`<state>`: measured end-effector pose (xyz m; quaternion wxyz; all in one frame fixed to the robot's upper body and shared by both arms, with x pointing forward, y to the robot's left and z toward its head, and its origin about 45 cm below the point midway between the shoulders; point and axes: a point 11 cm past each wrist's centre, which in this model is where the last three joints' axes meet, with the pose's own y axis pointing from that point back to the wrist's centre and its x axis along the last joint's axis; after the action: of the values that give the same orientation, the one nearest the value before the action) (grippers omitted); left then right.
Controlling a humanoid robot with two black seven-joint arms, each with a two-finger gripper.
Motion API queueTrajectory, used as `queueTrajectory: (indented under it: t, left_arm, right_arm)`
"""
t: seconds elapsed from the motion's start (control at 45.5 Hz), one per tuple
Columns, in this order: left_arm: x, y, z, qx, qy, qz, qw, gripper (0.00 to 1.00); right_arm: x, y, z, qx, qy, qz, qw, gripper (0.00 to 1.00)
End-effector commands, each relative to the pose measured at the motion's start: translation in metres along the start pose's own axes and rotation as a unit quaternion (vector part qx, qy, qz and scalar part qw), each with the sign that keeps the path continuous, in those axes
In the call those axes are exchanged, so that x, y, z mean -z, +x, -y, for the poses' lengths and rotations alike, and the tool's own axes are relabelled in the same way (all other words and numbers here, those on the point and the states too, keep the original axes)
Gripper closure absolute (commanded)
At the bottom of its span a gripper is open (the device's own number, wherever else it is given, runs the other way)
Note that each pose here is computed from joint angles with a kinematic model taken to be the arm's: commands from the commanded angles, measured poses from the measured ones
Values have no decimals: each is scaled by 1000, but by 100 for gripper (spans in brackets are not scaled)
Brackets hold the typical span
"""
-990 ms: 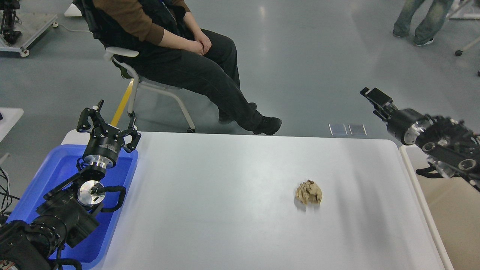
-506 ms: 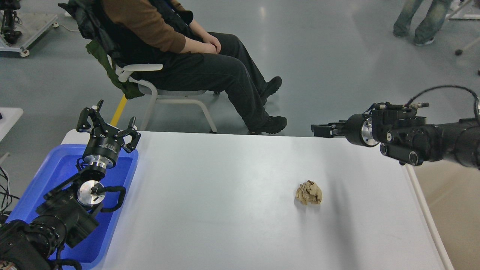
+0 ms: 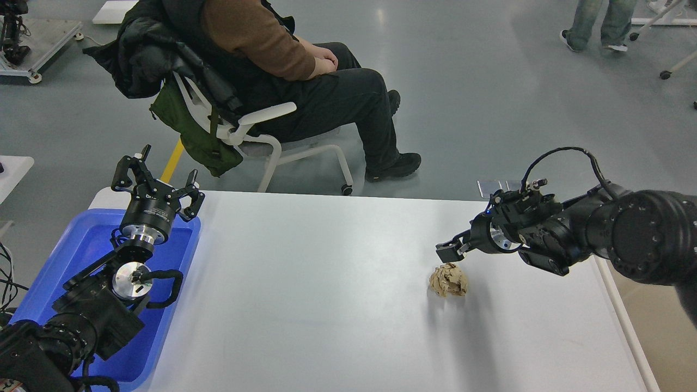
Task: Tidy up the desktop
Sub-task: 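Lower the right gripper onto the crumpled paper ball and close it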
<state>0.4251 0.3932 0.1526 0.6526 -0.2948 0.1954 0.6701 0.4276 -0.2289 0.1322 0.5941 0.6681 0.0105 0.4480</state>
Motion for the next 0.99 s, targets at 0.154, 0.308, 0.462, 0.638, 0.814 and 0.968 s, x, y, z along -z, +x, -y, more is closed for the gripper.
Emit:
queueTrajectory:
  t: [0.154,0.308,0.462,0.638,0.814,0.968]
  left_arm:
    - [0,0,0,0,0,0,1000,0]
    - [0,0,0,0,0,0,1000,0]
    - [0,0,0,1,-1,0,1000,0]
    - [0,0,0,0,0,0,1000,0]
    - [0,0,0,0,0,0,1000,0]
    - [0,0,0,0,0,0,1000,0]
  right_arm:
    - [17,-44,19,23,14,21,999,0]
    - [22,-41,22,14,21,34,999,0]
    - [24,-54,26,20,21,39,999,0]
    - [28,-76,31,32,23,48,998,0]
    - [31,-81,33,14,27,43,999,4]
    - [29,-77,33,-19,26,19,999,23]
